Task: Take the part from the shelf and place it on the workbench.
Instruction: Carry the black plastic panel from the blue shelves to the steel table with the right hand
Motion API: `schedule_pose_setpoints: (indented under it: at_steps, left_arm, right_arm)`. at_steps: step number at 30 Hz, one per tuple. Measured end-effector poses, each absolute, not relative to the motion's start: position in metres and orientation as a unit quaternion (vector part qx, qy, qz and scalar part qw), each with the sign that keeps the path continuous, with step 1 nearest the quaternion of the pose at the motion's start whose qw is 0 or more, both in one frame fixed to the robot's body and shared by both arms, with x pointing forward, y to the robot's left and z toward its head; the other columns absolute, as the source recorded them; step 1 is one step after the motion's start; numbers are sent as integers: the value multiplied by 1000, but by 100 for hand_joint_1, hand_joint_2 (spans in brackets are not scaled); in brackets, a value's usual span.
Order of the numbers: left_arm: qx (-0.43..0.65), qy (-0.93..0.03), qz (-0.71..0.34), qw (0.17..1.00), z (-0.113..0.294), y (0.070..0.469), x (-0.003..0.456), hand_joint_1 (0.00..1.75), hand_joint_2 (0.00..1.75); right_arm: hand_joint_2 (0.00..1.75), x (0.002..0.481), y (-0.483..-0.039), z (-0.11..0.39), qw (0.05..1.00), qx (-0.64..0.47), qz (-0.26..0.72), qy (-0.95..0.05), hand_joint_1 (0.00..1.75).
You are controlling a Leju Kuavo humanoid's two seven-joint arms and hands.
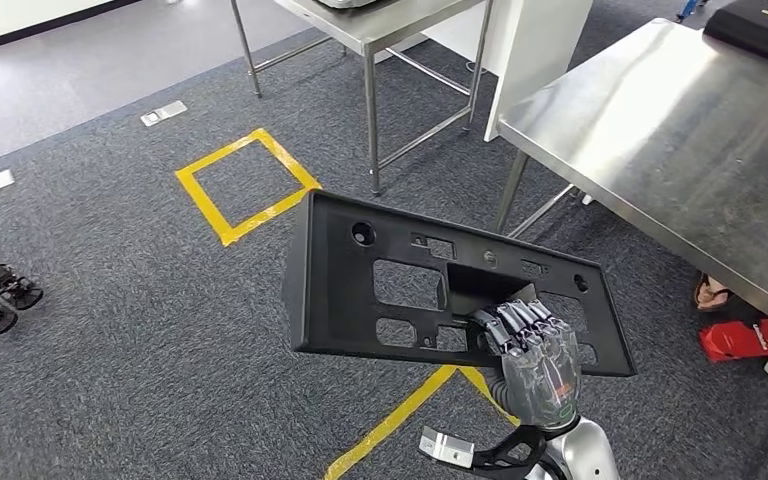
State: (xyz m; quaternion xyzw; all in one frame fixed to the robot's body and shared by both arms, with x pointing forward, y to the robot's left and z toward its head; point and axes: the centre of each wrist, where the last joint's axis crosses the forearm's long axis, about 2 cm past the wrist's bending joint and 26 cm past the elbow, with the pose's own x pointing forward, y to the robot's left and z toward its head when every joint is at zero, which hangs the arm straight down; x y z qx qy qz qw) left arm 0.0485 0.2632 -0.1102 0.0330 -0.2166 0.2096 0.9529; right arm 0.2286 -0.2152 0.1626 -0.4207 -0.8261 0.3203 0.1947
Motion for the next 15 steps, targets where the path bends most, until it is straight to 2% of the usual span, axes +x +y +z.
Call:
schedule_pose_setpoints:
  at_steps: [15]
  left_arm:
    - [34,-210,204,956,-110,265,48,0,175]
  right_arm:
    - [175,230,-221,162,194,-425,326,-822,175]
